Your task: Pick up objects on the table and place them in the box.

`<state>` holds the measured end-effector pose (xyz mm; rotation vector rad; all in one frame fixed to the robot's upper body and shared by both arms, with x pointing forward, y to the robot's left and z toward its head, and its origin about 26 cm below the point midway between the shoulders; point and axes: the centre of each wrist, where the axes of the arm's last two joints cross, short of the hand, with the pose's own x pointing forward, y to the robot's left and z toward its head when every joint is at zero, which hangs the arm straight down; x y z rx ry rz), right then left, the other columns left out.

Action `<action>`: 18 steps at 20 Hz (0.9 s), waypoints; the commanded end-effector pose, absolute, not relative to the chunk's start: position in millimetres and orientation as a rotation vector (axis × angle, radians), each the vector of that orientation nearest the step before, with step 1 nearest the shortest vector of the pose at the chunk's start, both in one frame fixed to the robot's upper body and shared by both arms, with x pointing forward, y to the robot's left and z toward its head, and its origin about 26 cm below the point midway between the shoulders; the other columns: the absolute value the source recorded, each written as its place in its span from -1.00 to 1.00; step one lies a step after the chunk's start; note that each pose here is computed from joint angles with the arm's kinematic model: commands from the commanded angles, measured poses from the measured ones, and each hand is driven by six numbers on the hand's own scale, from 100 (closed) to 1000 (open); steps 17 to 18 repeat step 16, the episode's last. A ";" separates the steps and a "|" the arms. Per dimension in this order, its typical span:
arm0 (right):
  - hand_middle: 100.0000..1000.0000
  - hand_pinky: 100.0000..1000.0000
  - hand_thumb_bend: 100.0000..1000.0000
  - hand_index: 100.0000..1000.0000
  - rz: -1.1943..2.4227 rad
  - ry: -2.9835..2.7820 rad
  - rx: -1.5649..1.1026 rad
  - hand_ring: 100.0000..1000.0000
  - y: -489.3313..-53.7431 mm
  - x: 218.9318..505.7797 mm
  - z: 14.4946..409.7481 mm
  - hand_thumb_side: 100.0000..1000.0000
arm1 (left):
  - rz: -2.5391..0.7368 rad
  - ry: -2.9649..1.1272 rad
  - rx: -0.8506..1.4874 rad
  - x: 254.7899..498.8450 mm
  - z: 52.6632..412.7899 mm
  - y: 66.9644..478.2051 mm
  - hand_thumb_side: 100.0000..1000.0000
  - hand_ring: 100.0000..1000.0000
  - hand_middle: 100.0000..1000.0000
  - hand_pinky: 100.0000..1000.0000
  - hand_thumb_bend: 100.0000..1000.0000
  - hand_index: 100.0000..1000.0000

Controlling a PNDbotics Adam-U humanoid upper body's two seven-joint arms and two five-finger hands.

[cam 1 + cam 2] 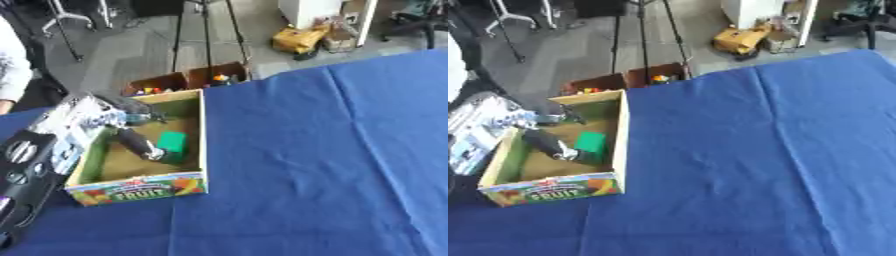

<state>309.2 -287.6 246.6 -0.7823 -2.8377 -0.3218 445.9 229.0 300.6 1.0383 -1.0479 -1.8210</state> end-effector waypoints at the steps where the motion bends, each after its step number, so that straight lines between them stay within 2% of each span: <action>1: -0.24 0.36 -1.00 0.26 -0.328 -2.863 -0.780 0.14 -288.8 305.1 253.6 0.32 | -1.765 -1.134 1.193 431.8 335.5 234.8 0.41 1.00 0.94 1.00 -0.49 1.00; 8: -0.24 0.36 -1.00 0.26 -0.333 -2.859 -0.796 0.14 -291.0 304.5 253.3 0.32 | -1.711 -1.336 1.288 398.4 366.4 233.2 0.32 1.00 0.88 1.00 -0.75 1.00; 9: -0.24 0.35 -1.00 0.26 -0.333 -2.859 -0.798 0.14 -291.1 304.5 253.4 0.31 | -1.705 -1.370 1.286 392.5 369.9 232.7 0.38 1.00 0.87 1.00 -0.82 1.00; 10: -0.24 0.35 -1.00 0.26 -0.334 -2.860 -0.799 0.14 -291.3 304.5 253.6 0.32 | -1.695 -1.415 1.287 385.0 374.0 232.0 0.31 1.00 0.86 1.00 -0.81 1.00; 13: -0.24 0.35 -1.00 0.26 -0.336 -2.863 -0.805 0.14 -291.7 304.4 254.2 0.32 | -1.664 -1.545 1.291 361.8 383.2 231.3 0.30 1.00 0.86 1.00 -0.83 1.00; 16: -0.23 0.35 -1.00 0.25 -0.342 -2.870 -0.810 0.15 -292.0 304.5 255.7 0.31 | -1.609 -1.703 1.301 334.6 388.5 231.5 0.28 0.95 0.80 0.91 -0.88 1.00; 18: -0.23 0.35 -1.00 0.25 -0.342 -2.870 -0.810 0.15 -292.0 304.5 255.7 0.31 | -1.609 -1.703 1.301 334.6 388.5 231.5 0.28 0.95 0.80 0.91 -0.88 1.00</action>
